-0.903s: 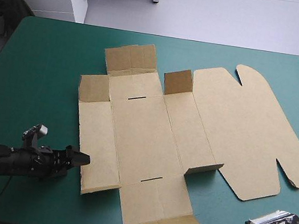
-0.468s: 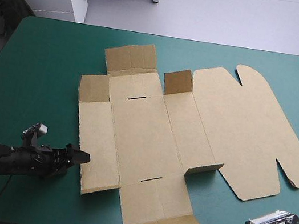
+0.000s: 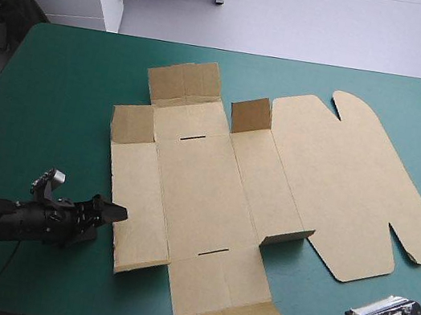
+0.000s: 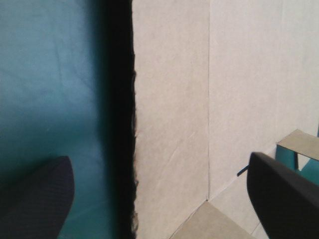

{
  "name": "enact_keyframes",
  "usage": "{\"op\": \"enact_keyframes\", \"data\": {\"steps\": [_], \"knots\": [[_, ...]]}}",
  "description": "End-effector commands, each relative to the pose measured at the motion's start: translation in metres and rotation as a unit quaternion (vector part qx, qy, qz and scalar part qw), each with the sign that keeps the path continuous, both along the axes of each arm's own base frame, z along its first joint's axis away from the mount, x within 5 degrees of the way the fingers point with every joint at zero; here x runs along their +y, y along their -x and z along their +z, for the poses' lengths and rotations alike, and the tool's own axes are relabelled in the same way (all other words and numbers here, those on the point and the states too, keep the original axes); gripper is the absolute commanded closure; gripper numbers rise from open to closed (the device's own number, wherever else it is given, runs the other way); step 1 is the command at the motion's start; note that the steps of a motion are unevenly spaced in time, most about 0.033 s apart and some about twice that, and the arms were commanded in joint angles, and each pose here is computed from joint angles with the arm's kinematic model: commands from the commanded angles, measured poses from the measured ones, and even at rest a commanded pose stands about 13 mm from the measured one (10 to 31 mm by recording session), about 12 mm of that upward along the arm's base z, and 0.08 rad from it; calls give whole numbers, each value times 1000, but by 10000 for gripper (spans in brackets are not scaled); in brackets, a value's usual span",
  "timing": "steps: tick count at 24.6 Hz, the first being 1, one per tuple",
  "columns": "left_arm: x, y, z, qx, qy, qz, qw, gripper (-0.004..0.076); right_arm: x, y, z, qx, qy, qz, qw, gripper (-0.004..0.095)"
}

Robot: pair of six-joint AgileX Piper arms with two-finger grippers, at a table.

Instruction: Fold the box

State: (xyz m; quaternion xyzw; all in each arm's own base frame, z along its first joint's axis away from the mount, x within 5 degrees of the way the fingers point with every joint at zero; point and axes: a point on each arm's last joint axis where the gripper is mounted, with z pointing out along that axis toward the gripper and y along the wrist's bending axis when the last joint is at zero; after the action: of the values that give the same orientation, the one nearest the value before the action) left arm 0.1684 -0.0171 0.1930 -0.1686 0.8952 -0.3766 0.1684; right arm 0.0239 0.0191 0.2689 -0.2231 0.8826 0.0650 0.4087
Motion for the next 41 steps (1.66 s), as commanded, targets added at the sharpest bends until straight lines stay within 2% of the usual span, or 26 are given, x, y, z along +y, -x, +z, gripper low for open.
{"op": "enact_keyframes", "data": {"steps": [1, 9, 18, 20, 21, 22, 23, 26, 28, 31, 37, 41], "knots": [[-3, -11, 0, -8, 36, 5, 999, 50, 1, -4, 11, -33, -12, 0, 999, 927], [-26, -22, -21, 24, 26, -23, 999, 50, 1, -4, 11, -33, -12, 0, 999, 927], [-49, -29, -20, -8, 58, -32, 998, 56, 1, -4, 11, -33, -12, 0, 999, 927], [-48, -29, -21, -8, 50, -29, 998, 172, 1, -4, 11, -33, -12, 0, 999, 927], [-47, -30, -21, -9, 50, -25, 998, 365, 1, -4, 11, -33, -12, 0, 999, 927], [-47, -30, -20, -9, 51, -23, 998, 463, 1, -4, 11, -33, -12, 0, 999, 927], [-49, -31, -18, -12, 65, -19, 998, 698, 1, -4, 11, -33, -12, 0, 999, 927], [-52, -32, -14, -43, 82, -35, 995, 731, 1, -4, 11, -33, -12, 0, 999, 927], [-56, -29, -10, -99, 75, -100, 987, 731, 1, -4, 11, -33, -12, 0, 999, 927], [-56, -32, -8, -105, 87, -82, 987, 731, 1, -4, 11, -33, -12, 0, 999, 927], [-61, -45, 17, -154, 104, -140, 972, 731, 1, -4, 11, -33, -12, 0, 999, 927], [-61, -59, 38, -178, 71, -182, 964, 731, 1, -4, 11, -33, -12, 0, 999, 927]]}}
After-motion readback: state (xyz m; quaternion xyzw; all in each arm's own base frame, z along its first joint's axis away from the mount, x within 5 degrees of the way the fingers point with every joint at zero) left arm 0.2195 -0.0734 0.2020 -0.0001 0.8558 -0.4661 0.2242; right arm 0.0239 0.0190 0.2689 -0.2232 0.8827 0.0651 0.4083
